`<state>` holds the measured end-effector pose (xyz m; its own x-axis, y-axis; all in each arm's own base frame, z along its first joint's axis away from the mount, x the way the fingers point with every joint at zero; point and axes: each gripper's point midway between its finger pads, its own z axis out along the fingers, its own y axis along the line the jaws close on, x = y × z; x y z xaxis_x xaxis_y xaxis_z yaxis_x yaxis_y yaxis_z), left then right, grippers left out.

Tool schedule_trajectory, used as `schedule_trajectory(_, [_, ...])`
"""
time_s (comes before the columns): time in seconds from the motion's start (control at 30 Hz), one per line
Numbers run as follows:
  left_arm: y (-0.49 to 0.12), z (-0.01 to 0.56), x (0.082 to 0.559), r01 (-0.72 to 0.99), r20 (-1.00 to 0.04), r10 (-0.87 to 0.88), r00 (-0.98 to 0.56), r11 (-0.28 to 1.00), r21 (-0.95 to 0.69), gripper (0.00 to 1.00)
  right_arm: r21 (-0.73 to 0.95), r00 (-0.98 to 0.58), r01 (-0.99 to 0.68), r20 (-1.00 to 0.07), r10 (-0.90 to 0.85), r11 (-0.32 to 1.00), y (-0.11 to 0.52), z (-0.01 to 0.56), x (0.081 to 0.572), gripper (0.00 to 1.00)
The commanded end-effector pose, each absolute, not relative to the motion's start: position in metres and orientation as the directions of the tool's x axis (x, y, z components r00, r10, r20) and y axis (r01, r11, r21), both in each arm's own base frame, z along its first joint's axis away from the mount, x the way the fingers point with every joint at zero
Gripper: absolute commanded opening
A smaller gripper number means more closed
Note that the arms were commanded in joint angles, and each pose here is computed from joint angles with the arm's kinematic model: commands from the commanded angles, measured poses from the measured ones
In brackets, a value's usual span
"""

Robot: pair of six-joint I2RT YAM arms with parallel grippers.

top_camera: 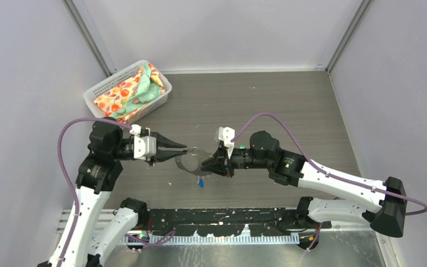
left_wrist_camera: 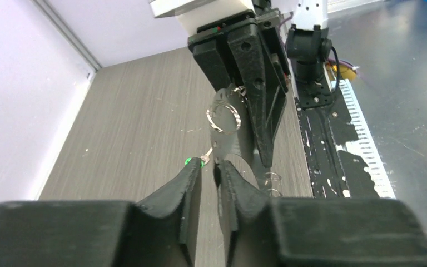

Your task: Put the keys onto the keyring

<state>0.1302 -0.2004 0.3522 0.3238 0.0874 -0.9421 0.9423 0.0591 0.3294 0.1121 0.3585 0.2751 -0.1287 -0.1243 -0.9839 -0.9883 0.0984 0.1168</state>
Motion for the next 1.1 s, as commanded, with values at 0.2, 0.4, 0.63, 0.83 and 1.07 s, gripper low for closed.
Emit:
schedule_trajectory(0.2, [-0.204,0.345,0.122,0.988,-0.984,0.096,0.151,-0.014,0.151,0.16,0.030,-0.038,-0.996,-0.994,-0.102,0.079,0.365,0.308,0.117,0.01])
schedule_trajectory(0.4, [-0.208,0.353,0.117,0.996,-0.995,0.094,0.023,-0.092,0.015,0.01,-0.012,-0.004,-0.995,-0.988,-0.157,0.097,0.360,0.304,0.121,0.01])
schedule_trajectory(0.63, [-0.209,0.364,0.109,0.992,-0.998,0.063,0.029,-0.122,0.022,0.00,-0.038,0.020,-0.986,-0.994,-0.111,0.164,0.351,0.321,0.129,0.26])
schedule_trajectory(0.83, [-0.210,0.363,0.109,0.994,-0.998,0.046,0.030,-0.110,0.025,0.00,-0.058,0.072,-0.979,-0.995,0.062,0.196,0.350,0.376,0.132,0.49])
schedule_trajectory(1.07, [-0.209,0.359,0.110,0.995,-0.998,0.050,0.044,-0.093,0.039,0.00,-0.031,0.031,-0.996,-1.000,0.004,0.081,0.357,0.373,0.114,0.41])
